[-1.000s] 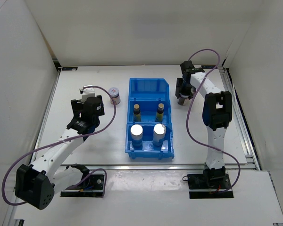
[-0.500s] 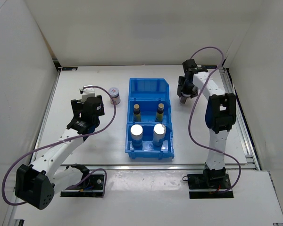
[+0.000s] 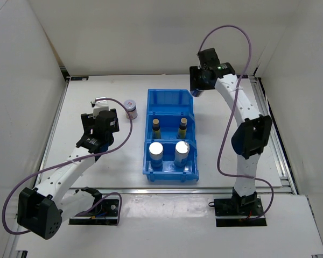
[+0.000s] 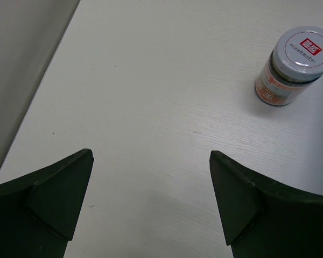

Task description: Organize the condiment bottles

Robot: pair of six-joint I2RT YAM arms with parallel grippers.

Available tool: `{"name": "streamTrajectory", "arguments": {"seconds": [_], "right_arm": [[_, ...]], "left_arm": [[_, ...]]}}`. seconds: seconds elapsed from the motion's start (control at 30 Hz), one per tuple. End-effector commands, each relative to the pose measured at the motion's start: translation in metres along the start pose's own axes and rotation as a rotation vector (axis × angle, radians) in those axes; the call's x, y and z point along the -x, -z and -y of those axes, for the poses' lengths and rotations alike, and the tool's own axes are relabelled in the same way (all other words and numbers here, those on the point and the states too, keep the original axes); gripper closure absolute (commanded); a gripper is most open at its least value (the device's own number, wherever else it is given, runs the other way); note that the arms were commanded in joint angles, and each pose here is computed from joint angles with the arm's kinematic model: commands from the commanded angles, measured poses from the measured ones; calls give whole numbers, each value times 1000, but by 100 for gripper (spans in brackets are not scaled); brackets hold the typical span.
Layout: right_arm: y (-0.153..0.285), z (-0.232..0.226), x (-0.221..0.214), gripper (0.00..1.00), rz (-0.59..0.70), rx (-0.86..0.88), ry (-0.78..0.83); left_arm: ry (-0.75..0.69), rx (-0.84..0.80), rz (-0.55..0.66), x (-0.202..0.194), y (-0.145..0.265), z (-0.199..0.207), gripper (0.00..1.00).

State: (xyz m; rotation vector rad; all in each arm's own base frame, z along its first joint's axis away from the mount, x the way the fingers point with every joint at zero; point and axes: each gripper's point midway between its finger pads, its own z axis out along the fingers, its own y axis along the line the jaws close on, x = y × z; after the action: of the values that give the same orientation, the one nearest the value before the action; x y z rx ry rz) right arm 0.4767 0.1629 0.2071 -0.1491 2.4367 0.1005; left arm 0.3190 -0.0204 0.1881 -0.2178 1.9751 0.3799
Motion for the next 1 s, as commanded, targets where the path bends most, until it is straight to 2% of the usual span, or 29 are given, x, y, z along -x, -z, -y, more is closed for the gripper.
{"name": "streamTrajectory", "arguments": {"seconds": [0.0, 0.3, 0.4, 0.47, 0.6, 0.63, 0.7, 0.73, 0.77, 0.87, 0.93, 0.97], "right_arm": [[3, -34, 27, 100, 63, 94, 51], [-53, -78, -1, 100, -44, 158, 41], [-68, -81, -13, 100, -69, 113, 54], [-79, -81, -21, 94, -93, 107, 57], [-91, -83, -35, 91, -131, 93, 70], [-95, -84, -36, 85, -134, 92, 70], [-100, -84, -41, 78, -145, 89, 72], [-101, -82, -40, 78, -143, 79, 72], [-101, -82, -40, 65, -143, 79, 72], [-98, -78, -39, 39, -144, 56, 75], [-95, -74, -37, 32, -139, 37, 76], [-95, -70, -36, 24, -134, 18, 77]], "left_arm": [[13, -15, 22, 9, 4, 1, 0], [25, -27, 34, 13, 6, 2, 0], [25, -27, 34, 13, 6, 2, 0], [31, -29, 40, 15, 7, 1, 0], [31, -29, 40, 15, 7, 1, 0], [31, -29, 40, 15, 7, 1, 0], [31, -38, 39, 15, 7, 3, 0], [31, -38, 39, 15, 7, 3, 0], [31, -38, 39, 15, 7, 3, 0], [31, -47, 37, 14, 7, 4, 0], [25, -45, 30, 12, 6, 5, 0], [18, -44, 24, 10, 6, 5, 0]]}}
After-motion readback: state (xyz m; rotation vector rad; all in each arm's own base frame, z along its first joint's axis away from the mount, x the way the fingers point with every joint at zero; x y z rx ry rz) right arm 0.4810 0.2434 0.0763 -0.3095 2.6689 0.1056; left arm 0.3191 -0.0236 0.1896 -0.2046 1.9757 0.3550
